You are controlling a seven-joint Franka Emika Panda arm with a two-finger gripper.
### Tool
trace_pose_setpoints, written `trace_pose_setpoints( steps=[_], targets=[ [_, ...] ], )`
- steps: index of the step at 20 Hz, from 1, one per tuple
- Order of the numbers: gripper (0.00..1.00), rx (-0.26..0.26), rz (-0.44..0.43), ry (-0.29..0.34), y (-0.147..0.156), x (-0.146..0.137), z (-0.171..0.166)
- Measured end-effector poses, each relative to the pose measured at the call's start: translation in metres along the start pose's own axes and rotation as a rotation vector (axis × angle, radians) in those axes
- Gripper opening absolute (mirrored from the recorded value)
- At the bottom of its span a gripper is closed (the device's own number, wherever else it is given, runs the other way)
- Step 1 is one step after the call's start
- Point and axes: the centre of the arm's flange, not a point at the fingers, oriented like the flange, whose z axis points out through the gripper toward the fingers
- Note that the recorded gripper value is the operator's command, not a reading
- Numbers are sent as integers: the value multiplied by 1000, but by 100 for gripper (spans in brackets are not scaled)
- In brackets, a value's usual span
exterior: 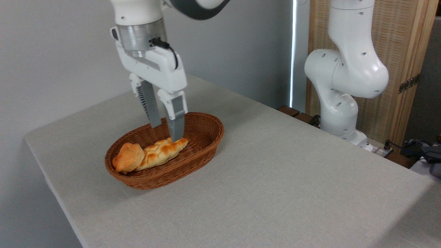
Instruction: Put bread into the basket
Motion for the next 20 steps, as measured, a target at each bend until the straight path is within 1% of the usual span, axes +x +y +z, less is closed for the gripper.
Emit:
trace_pose_setpoints(
  steps=[3, 7, 10, 14, 20],
  targets=[
    [100, 7, -3, 4, -21, -29, -18],
    [100, -10, -35, -15, -32, -48, -37],
    [100, -13, -43, -17, -37, -48, -43],
    [100, -23, -37, -28, -40, -40, -34],
    [100, -14, -38, -17, -46, -35, -39]
  ],
)
